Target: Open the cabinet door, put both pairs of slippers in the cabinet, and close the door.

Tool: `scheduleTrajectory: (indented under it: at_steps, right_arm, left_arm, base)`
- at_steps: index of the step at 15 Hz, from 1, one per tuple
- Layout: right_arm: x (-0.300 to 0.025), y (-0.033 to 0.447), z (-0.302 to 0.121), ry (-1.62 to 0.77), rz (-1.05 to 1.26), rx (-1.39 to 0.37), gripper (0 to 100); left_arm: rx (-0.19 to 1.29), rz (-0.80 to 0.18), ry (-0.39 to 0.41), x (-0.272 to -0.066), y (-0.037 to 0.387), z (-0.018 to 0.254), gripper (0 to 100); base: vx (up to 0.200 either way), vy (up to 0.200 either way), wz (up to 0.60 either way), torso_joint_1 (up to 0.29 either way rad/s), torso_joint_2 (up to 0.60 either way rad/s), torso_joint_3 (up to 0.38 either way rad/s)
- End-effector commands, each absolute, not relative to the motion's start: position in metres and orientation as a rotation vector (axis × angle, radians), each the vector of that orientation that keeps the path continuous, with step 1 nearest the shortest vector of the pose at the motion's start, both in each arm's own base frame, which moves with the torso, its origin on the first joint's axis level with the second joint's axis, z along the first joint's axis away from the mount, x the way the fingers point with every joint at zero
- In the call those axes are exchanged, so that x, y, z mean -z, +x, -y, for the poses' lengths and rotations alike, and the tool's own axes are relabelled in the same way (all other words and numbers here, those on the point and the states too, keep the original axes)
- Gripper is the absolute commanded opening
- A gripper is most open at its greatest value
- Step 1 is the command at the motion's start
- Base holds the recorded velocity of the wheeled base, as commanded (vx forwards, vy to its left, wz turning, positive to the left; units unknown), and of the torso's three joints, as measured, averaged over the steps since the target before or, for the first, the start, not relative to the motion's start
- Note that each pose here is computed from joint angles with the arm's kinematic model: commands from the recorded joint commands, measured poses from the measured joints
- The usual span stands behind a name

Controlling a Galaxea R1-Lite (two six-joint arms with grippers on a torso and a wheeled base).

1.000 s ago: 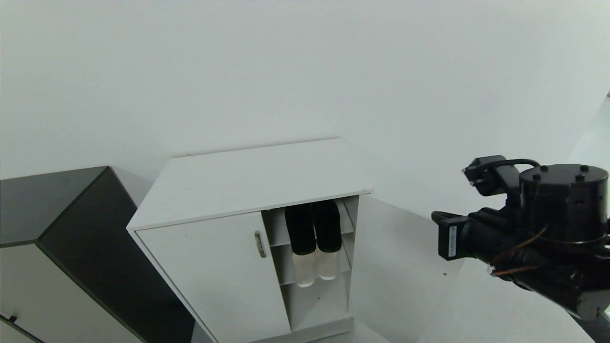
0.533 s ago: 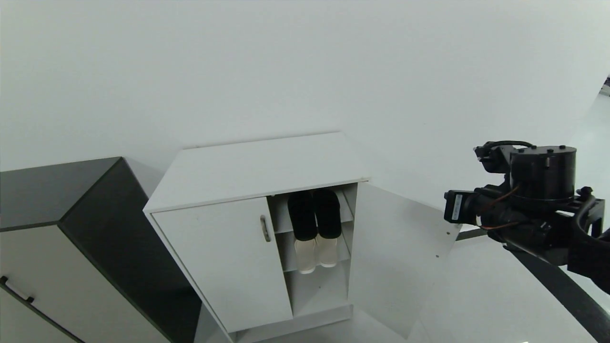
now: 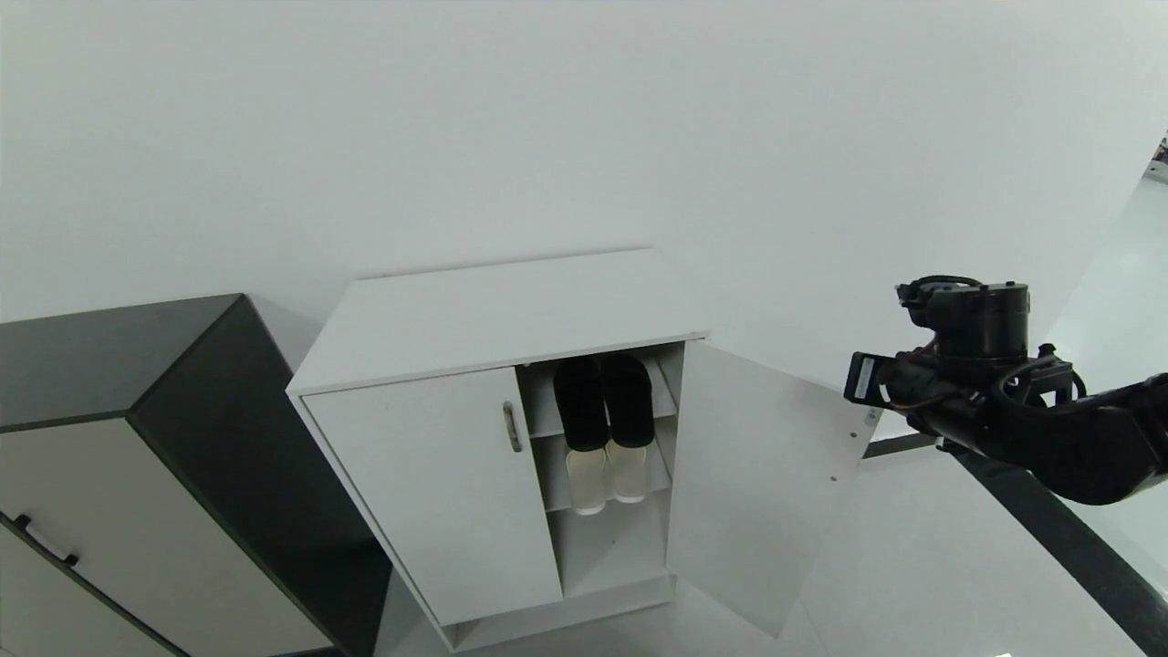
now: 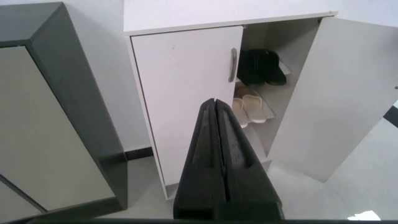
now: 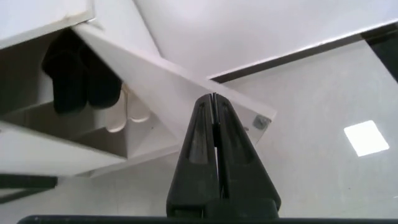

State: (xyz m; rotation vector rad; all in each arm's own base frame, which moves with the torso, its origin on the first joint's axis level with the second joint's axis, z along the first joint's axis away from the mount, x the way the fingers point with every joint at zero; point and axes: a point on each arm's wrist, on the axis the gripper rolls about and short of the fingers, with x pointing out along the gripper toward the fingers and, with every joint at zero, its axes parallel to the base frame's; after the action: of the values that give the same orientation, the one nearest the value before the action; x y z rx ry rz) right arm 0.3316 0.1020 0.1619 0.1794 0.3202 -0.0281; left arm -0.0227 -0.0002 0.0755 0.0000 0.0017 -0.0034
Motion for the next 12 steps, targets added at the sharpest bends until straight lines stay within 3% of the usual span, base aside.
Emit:
scheduleTrajectory:
  at_steps: [1,12]
  right_arm:
    - [-0.148,0.352,-0.097,0.197,-0.341,0.066,0]
    - [-0.112,0.389,-0.074,0.203,-0.403,0.135,0]
  left_arm:
    - [0.003,-0.002,0.000,-0.076,-0.023,0.000,0]
    - [0.003,-0.002,0.000,-0.076,-0.023,0.000,0]
  base:
    - [0.000,0.000,0.00,0.000,0.00,0.000]
    - [0.000,0.000,0.00,0.000,0.00,0.000]
